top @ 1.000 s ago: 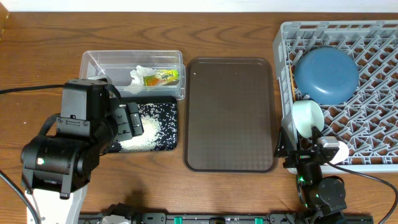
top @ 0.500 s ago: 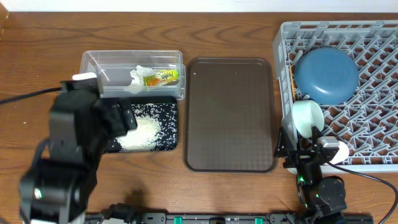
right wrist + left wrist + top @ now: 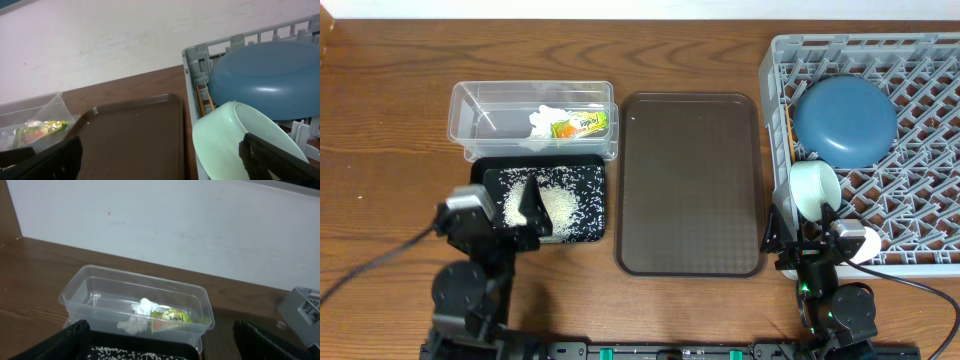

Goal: Sort waste into correct bins and load items into the dishwasher rack

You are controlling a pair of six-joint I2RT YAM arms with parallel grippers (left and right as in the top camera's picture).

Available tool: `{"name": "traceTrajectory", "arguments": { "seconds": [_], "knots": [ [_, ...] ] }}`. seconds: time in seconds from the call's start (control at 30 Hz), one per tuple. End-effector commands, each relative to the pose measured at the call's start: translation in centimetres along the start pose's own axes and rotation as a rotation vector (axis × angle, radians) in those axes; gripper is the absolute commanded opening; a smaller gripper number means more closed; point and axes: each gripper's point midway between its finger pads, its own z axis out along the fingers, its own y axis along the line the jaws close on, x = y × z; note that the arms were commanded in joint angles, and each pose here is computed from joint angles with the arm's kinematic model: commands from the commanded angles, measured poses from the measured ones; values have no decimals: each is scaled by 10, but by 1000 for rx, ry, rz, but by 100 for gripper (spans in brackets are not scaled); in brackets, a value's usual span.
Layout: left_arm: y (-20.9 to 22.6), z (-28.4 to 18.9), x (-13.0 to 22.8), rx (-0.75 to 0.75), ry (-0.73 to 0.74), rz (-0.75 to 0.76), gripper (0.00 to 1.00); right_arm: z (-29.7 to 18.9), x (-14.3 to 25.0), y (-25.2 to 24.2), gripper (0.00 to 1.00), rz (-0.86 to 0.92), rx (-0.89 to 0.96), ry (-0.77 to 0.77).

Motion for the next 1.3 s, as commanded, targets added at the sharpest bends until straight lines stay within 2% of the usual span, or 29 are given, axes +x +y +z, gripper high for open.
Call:
{"name": "traceTrajectory", "arguments": {
  "seconds": [0.0, 0.2, 0.7, 1.27],
  "knots": [
    [4, -5, 12, 15, -43, -2, 93, 0, 0, -2, 99, -6, 5, -4],
    [15, -11, 36, 10, -97, -12, 93, 0, 0, -2, 99, -6, 5, -4],
    [26, 19, 102, 10, -46, -8, 93, 0, 0, -2, 99, -6, 5, -4],
    [26, 19, 104, 7, -38, -8, 93, 0, 0, -2, 99, -6, 5, -4]
  ]
}}
